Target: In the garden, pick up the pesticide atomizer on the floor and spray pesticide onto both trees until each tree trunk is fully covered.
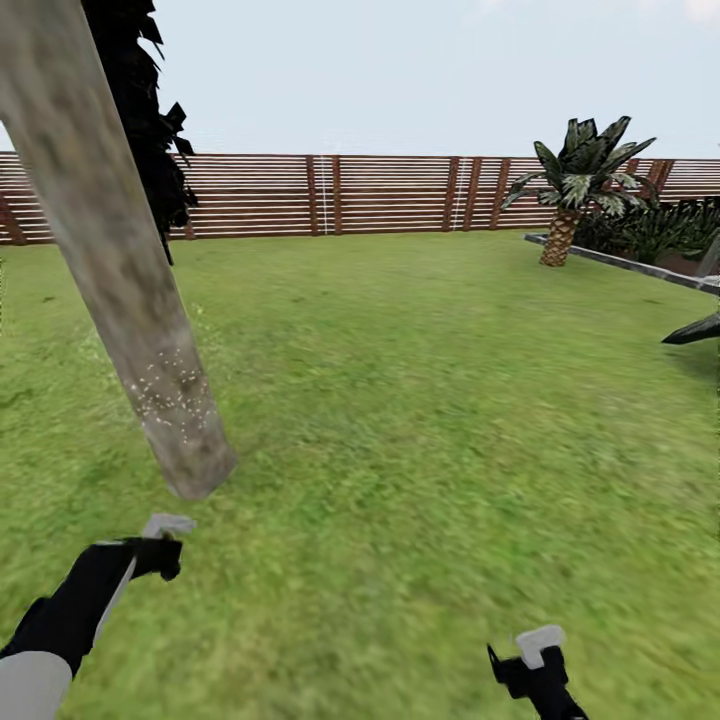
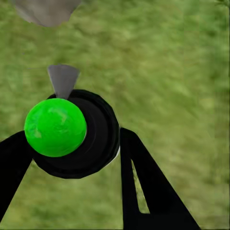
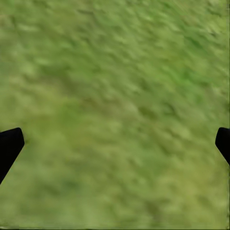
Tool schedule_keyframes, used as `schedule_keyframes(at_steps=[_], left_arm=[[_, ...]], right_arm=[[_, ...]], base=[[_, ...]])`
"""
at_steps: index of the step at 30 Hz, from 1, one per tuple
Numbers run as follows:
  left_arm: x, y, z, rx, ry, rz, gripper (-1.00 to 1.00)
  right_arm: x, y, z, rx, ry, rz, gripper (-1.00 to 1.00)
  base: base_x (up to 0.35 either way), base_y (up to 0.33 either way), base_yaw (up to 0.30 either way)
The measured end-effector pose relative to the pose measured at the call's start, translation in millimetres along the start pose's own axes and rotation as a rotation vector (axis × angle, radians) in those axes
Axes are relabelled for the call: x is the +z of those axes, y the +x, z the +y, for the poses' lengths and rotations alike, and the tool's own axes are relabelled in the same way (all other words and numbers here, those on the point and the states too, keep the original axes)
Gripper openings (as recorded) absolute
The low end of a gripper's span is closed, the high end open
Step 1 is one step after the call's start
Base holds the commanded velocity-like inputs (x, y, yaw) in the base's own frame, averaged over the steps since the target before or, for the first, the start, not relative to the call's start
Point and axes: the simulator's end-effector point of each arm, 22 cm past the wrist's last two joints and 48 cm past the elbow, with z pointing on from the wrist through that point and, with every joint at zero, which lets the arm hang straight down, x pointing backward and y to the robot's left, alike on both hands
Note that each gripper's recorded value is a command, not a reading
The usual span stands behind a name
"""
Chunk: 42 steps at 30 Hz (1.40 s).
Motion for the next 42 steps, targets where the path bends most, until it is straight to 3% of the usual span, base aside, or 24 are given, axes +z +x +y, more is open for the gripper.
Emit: schedule_keyframes(at_steps=[2, 3, 6, 9, 13, 14, 16, 19, 22, 25, 29, 31, 34, 40, 42], left_arm=[[12.1, 21.3, -65.7, 0.188, 0.184, -0.02, -1.0], [12.0, 29.1, -89.8, 0.264, 0.26, -0.029, -1.0], [-0.4, 41.6, -141.4, 0.46, 0.461, -0.079, -1.0], [-22.4, 72.9, -181.9, 0.644, 0.672, -0.025, -1.0], [-26.7, 78.4, -193.3, 0.67, 0.71, -0.014, -1.0], [-27.1, 79.6, -197.0, 0.674, 0.715, -0.013, -1.0], [-27.8, 88.0, -211.5, 0.725, 0.728, 0.007, -1.0], [-30.1, 92.8, -232.3, 0.757, 0.75, 0.013, -1.0], [-36.1, 92.9, -263.7, 0.773, 0.788, 0.0, -1.0], [-45.3, 101.4, -304.0, 0.856, 0.834, 0.002, -1.0], [-58.3, 113.7, -349.2, 0.923, 0.893, 0.009, -1.0], [-60.4, 116.3, -356.7, 0.94, 0.901, 0.012, -1.0], [-62.2, 116.8, -361.9, 0.949, 0.907, 0.01, -1.0], [-69.6, 122.4, -368.8, 0.956, 0.947, 0.022, -1.0], [-72.1, 127.6, -372.4, 0.982, 0.958, 0.029, -1.0]], right_arm=[[4.4, -23.5, 25.7, -0.15, -0.113, -0.05, 1.0], [4.9, -33.3, 43.0, -0.195, -0.195, -0.067, 1.0], [0.6, -68.7, 86.1, -0.273, -0.472, -0.083, 1.0], [-10.1, -104.7, 101.9, -0.327, -0.635, -0.101, 1.0], [-13.2, -107.7, 108.2, -0.364, -0.665, -0.101, 1.0], [-14.1, -106.7, 111.5, -0.378, -0.675, -0.098, -1.0], [-19.1, -102.2, 127.8, -0.442, -0.72, -0.091, -1.0], [-23.0, -107.6, 144.6, -0.466, -0.751, -0.104, -1.0], [-42.9, -113.0, 187.0, -0.499, -0.88, -0.119, -1.0], [-60.2, -113.6, 225.2, -0.558, -0.977, -0.129, -1.0], [-69.1, -127.5, 248.2, -0.643, -1.022, -0.165, -1.0], [-73.4, -130.9, 257.5, -0.676, -1.039, -0.178, -1.0], [-78.1, -136.0, 269.8, -0.683, -1.055, -0.194, -1.0], [-78.8, -137.1, 271.8, -0.684, -1.057, -0.196, -1.0], [-78.6, -137.4, 271.7, -0.684, -1.056, -0.197, -1.0]], base=[[-0.332, -0.003, 0.0], [-0.279, -0.001, 0.0], [-0.096, 0.0, 0.0], [-0.01, 0.0, 0.0], [0.0, 0.0, 0.0], [0.0, 0.0, 0.0], [0.0, 0.0, 0.0], [0.0, 0.0, 0.0], [0.0, 0.0, 0.0], [0.0, 0.0, 0.0], [0.0, 0.0, 0.0], [0.0, 0.0, 0.0], [0.0, 0.0, 0.0], [0.0, 0.0, 0.0], [0.0, 0.0, 0.0]])
